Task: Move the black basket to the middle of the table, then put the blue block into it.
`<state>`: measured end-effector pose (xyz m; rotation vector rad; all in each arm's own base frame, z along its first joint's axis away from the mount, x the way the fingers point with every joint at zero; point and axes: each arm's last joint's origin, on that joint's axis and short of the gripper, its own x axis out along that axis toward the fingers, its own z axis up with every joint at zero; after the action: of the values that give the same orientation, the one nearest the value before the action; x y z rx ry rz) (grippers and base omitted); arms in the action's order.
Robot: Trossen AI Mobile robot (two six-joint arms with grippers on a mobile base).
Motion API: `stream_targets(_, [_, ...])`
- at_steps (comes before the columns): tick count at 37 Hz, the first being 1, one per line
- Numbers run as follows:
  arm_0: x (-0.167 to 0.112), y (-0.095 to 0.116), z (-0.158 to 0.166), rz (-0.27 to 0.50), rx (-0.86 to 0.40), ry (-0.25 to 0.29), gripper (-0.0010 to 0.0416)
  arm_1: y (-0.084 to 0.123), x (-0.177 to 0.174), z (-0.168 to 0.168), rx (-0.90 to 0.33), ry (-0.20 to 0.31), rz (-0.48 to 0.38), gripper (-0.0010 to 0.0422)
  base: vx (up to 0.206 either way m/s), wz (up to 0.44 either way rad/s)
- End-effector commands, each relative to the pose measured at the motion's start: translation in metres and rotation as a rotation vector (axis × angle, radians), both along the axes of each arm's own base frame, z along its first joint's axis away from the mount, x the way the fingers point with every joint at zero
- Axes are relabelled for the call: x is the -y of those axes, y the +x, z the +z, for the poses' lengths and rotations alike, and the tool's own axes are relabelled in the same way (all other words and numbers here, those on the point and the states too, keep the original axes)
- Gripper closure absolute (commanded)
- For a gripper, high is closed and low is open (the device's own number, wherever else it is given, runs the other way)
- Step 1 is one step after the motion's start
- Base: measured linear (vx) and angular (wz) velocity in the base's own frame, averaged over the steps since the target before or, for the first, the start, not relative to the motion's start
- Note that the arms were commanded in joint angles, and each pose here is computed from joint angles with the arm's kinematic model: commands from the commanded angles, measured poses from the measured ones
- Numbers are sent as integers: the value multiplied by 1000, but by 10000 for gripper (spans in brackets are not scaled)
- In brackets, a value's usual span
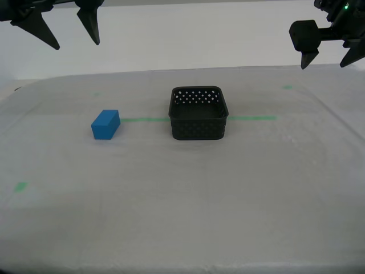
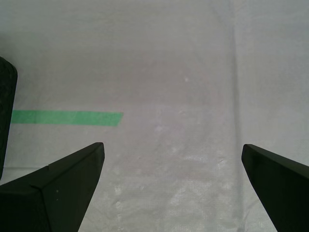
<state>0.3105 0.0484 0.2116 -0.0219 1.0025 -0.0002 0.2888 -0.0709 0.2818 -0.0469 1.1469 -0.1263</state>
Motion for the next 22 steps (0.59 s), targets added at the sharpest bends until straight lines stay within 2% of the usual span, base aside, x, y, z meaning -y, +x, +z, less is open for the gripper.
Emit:
stream_targets(1, [0,0,0,-1,1,-1,7,4,1,-4,-24,-5,6,11,0,0])
stream_targets(13, [0,0,0,-1,1,-1,7,17,7,-29,-111,12,-1,11,0,0])
stream_targets(22, [0,0,0,-1,2,-1,7,35,13,-65,-206,36,-4,11,0,0])
